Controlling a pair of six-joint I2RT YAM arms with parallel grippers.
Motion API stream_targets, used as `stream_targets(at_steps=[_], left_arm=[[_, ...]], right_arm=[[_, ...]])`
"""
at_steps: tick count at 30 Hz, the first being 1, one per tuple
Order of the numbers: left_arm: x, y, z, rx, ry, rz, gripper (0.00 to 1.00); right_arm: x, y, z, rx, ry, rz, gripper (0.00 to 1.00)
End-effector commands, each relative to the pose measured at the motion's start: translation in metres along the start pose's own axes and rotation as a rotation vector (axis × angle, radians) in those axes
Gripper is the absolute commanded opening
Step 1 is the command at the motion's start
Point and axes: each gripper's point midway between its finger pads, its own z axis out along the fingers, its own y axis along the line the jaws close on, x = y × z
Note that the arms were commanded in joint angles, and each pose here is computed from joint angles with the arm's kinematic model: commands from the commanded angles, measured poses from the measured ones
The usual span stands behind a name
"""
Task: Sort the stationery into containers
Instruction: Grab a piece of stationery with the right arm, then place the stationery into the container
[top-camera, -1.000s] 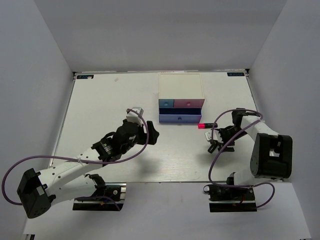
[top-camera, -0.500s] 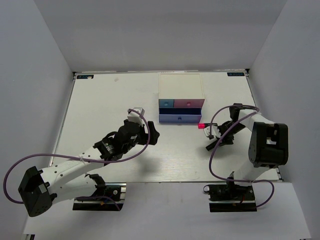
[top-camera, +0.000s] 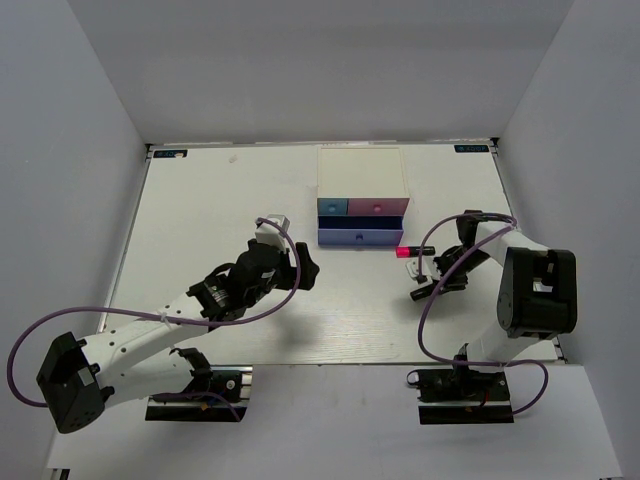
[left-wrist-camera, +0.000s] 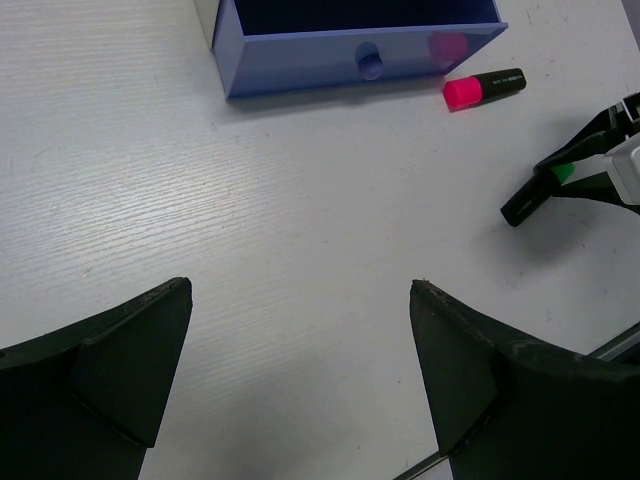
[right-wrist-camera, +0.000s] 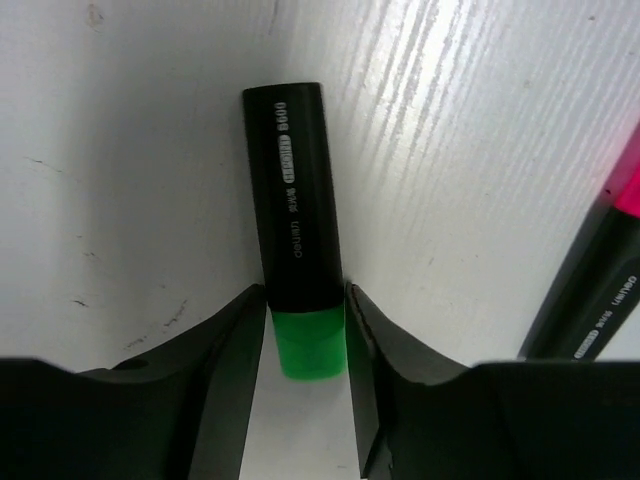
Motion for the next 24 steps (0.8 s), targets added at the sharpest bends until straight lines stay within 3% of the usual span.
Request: stream_targets(at_steps=[1,5,9,14,24], left_arm=[[-0.007,-0.002,0.001,0.001,-0.025,-0.013,0.99],[-0.007,-0.002,0.001,0.001,-0.025,-0.013,0.99],[-0.005,0.0,-0.001,0.001,-0.025,-0.022,0.99],[-0.005,-0.003,-0.001,0.021,-0.038,-0.038,0.99],[-0.002,-0.004,0.003,0.024,-0.026,-0.035,0.99]], right_arm=[[-0.004,0.016,0.013,-0.113,-0.036,-0.28,0.42],[-0.018,0.007,0.001,-0.077,-0.085,-0.219,0.24],[-0.063,-0.022,-0.028,0.079,-0.246,-0.135,0.14],[-0.102,-0.056,-0.07,0.287,-0.334,-0.086,0.1],[-0.153,-0.141,-0.102,0.652,-0.299,-0.167,0.07]])
